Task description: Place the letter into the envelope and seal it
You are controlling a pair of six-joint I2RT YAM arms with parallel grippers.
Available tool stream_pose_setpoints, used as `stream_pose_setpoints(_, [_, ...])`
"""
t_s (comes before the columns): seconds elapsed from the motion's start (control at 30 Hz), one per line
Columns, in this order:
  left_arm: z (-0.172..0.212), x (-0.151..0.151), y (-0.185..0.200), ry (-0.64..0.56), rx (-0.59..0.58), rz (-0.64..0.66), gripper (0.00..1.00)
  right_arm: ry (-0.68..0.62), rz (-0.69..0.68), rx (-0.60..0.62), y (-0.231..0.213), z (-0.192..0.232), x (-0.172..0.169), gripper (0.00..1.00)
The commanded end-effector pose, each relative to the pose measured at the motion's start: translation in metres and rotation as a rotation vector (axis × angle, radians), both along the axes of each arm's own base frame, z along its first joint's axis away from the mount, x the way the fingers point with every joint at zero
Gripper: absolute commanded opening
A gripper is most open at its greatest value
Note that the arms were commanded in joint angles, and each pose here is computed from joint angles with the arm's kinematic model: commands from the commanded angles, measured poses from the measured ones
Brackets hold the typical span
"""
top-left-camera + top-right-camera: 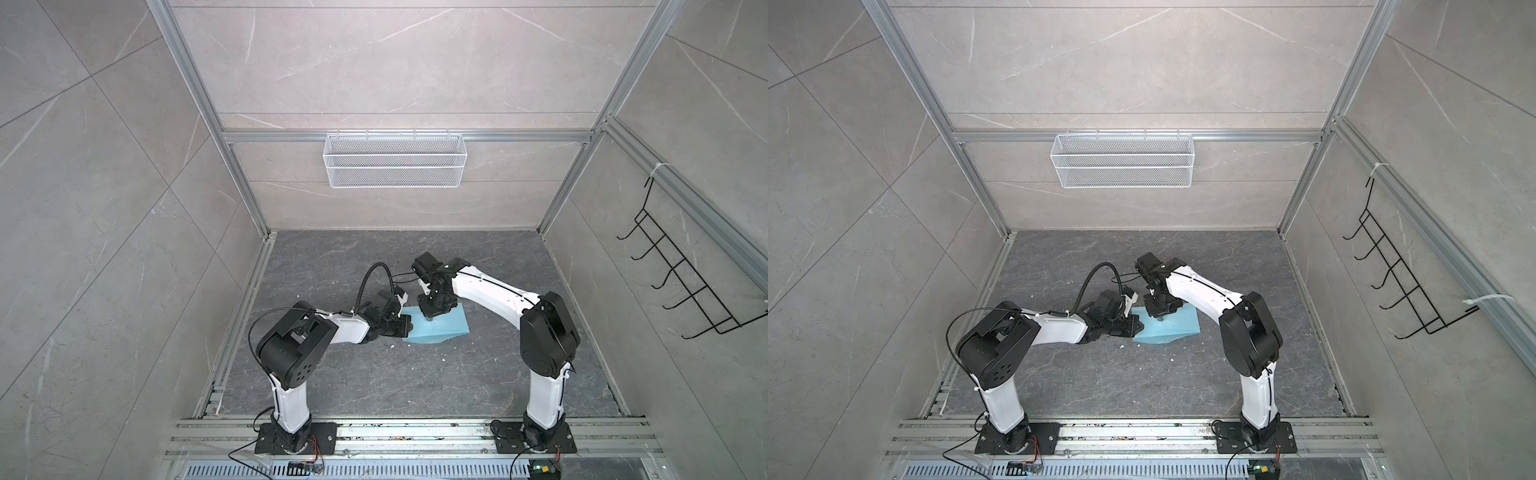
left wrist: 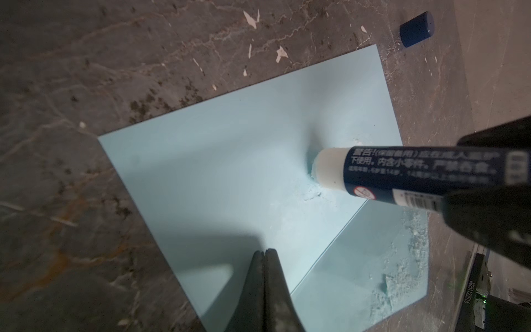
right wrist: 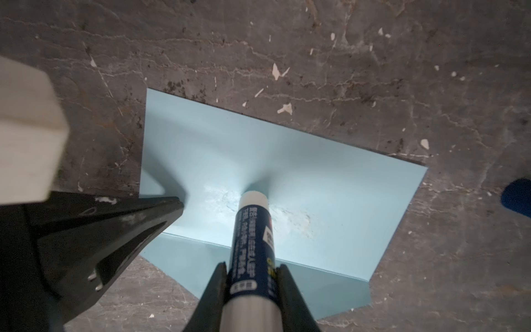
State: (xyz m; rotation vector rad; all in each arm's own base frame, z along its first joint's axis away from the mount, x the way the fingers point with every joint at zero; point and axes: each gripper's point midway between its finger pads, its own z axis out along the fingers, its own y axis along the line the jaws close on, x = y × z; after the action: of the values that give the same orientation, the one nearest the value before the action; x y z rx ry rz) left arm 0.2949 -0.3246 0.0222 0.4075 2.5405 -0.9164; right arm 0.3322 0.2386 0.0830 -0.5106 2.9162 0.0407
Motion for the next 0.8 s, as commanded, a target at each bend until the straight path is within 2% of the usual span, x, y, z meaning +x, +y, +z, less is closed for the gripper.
stream_pose_setpoints(0.0, [-0.024,-0.01,0.012,0.054,0.064,0.01,0.0,0.01,0.011,-0.059,-0.008,-0.004,-0.003,0.0])
stream_pose_setpoints(0.77, [-0.028,-0.011,0.013,0.06,0.071,0.008,0.0,0.003,0.008,-0.225,-0.048,-0.003,-0.007,0.0])
